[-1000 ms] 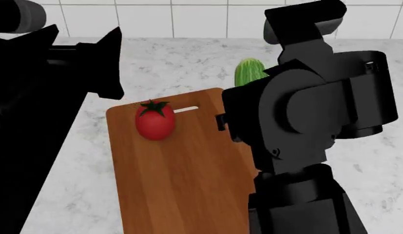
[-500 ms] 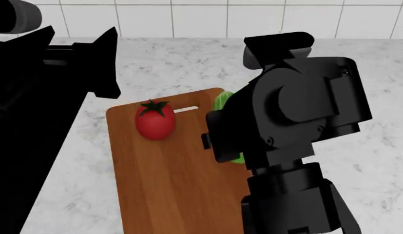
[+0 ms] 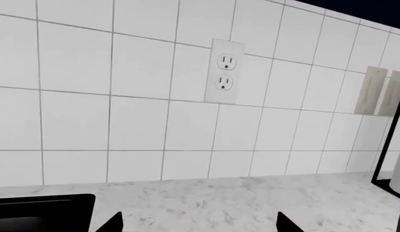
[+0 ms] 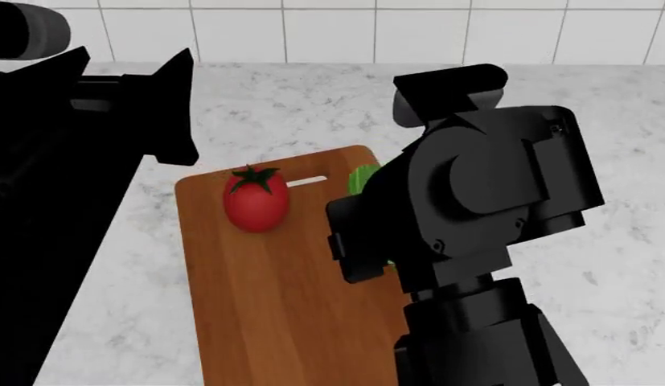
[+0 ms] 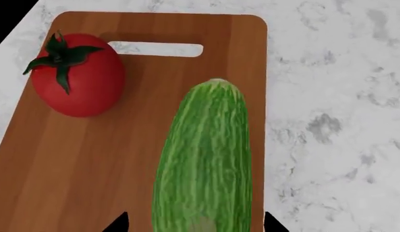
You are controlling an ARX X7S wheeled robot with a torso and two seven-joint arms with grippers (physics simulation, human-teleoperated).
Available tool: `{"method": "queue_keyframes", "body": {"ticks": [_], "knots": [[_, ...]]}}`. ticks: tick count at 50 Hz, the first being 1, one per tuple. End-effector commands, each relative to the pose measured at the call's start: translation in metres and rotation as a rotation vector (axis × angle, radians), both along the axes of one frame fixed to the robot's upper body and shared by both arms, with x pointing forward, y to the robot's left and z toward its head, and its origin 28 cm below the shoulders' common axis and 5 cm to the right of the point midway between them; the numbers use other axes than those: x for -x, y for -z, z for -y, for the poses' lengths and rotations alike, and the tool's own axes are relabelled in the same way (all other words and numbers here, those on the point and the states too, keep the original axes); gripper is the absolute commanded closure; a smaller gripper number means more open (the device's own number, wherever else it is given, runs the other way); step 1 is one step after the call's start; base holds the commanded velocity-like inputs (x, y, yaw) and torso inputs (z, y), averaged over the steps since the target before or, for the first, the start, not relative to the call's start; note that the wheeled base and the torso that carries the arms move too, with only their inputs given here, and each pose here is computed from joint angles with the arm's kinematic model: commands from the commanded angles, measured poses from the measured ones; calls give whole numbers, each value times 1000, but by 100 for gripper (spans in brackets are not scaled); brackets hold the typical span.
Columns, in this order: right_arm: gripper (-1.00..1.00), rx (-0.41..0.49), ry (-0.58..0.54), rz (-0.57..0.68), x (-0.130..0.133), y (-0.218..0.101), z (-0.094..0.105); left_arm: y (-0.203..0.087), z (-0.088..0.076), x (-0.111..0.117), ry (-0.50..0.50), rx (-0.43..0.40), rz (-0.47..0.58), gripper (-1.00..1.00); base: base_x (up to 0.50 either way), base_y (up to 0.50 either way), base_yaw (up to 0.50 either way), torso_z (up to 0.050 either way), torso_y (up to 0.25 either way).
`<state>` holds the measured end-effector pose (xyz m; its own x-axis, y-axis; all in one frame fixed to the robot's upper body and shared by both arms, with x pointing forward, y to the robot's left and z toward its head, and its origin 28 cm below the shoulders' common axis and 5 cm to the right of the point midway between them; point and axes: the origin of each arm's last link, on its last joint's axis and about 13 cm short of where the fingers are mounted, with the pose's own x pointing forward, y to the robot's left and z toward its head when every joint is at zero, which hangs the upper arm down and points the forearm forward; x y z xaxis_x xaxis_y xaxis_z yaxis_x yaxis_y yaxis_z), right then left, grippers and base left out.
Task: Pick the vegetables from the sink and place them on the cutting board.
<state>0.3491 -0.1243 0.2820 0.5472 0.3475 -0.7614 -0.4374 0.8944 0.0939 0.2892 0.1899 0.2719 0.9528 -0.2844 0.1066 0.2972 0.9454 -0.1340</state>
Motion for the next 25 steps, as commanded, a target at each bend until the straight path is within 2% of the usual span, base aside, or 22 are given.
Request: {"method": "queue_keyframes", "body": {"ticks": [1,16,25], "knots": [[-100,-8,5,-14,1,6,0,0,0,0,-2,-3,1,-100,0,0,0,0,0],[-100,8,14,48,2,-15,0,-1,0,2,6,-1,4,-100,0,0,0,0,0],[-100,10,7,171,5,-69,0,1,0,1,10,0,-1,-100,0,0,0,0,0]]}}
